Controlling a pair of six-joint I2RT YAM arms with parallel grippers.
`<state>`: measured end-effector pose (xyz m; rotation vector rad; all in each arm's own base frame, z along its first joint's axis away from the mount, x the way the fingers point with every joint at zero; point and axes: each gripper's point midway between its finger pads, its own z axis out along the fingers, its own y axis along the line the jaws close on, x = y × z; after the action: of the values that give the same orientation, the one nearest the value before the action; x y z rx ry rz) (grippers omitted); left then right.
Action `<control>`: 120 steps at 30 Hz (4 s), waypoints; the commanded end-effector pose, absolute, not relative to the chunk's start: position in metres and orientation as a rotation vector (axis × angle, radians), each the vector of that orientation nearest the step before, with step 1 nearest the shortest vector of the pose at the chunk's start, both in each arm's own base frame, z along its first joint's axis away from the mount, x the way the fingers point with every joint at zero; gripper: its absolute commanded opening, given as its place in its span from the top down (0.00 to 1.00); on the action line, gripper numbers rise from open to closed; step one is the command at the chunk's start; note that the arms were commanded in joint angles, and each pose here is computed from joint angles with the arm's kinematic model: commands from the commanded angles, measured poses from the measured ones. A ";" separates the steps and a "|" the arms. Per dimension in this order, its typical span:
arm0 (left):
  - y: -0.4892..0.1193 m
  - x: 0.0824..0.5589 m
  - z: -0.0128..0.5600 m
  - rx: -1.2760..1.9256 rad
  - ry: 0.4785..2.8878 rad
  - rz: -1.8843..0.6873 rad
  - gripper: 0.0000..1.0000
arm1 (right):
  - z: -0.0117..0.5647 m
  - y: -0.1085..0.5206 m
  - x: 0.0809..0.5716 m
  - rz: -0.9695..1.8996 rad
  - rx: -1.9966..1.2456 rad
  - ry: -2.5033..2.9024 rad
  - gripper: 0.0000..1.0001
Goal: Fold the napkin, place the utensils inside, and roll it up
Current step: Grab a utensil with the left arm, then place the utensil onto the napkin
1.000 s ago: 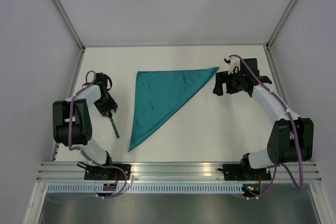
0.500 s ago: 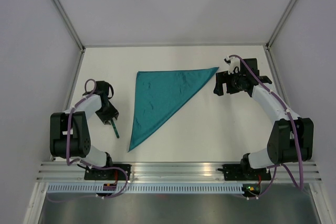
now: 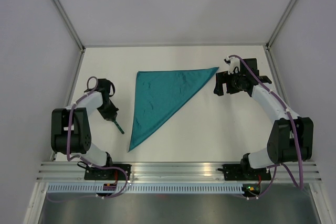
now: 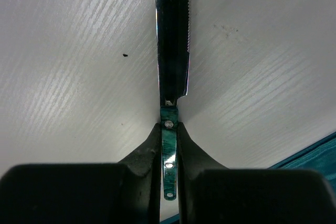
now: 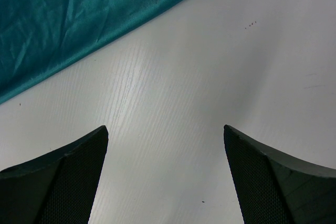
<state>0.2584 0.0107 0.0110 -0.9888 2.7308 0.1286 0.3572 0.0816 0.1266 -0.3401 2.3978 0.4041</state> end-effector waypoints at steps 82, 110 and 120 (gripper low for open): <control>-0.317 0.338 0.028 1.095 2.606 -0.444 0.98 | 0.147 0.059 0.371 0.217 -0.335 2.311 0.05; -0.319 0.323 0.022 1.067 2.684 -0.459 0.95 | 0.145 0.059 0.370 0.217 -0.332 2.318 0.04; -0.324 0.331 0.042 1.039 2.638 -0.464 0.60 | 0.144 0.059 0.370 0.219 -0.333 2.321 0.04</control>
<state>0.3249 -0.3092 0.0202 1.0885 2.6734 -0.4086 0.3703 0.0626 0.1479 -0.3455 2.3087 0.2415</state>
